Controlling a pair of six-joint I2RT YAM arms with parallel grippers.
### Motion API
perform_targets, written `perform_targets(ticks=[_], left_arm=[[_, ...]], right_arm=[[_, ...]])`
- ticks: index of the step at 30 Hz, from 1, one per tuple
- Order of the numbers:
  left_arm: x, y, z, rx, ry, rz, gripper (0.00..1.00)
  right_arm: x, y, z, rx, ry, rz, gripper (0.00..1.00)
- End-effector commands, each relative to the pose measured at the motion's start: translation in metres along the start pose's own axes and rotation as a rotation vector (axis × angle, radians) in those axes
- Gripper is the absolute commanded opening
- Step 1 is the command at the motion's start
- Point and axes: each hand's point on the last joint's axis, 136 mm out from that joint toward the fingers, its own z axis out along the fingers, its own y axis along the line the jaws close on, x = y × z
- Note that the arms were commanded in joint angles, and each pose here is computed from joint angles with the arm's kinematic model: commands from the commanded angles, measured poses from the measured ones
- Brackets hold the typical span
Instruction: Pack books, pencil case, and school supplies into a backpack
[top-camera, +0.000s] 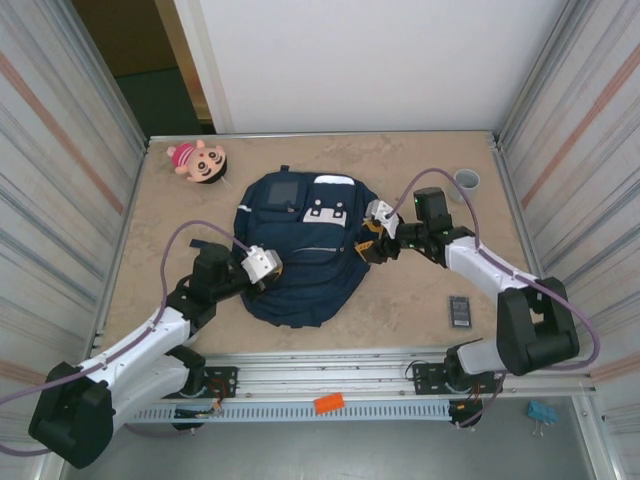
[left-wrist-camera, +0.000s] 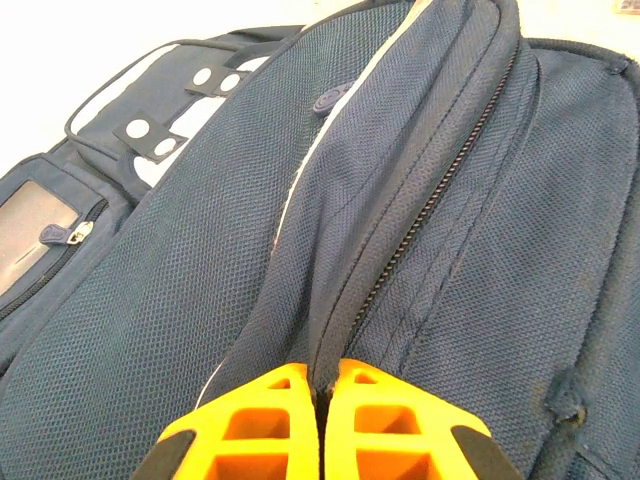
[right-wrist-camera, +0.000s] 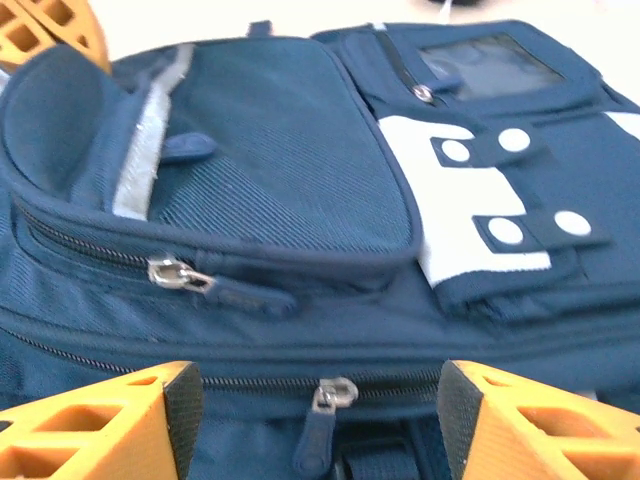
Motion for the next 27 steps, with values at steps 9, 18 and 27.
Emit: perform_targets(ticks=[9,18,27], left_arm=[[-0.022,0.007,-0.005,-0.020,-0.085,-0.008,0.00],[-0.024,0.018,-0.006,-0.069,-0.071,-0.014,0.00],[-0.026,0.020,-0.008,-0.082,-0.077,-0.015,0.00]], right_arm=[[0.002,0.022,0.043,-0.201,0.032,-0.019,0.61],[0.013,0.037,0.035,-0.208,0.104,0.058,0.47],[0.010,0.038,0.028,-0.188,0.121,0.115,0.39]])
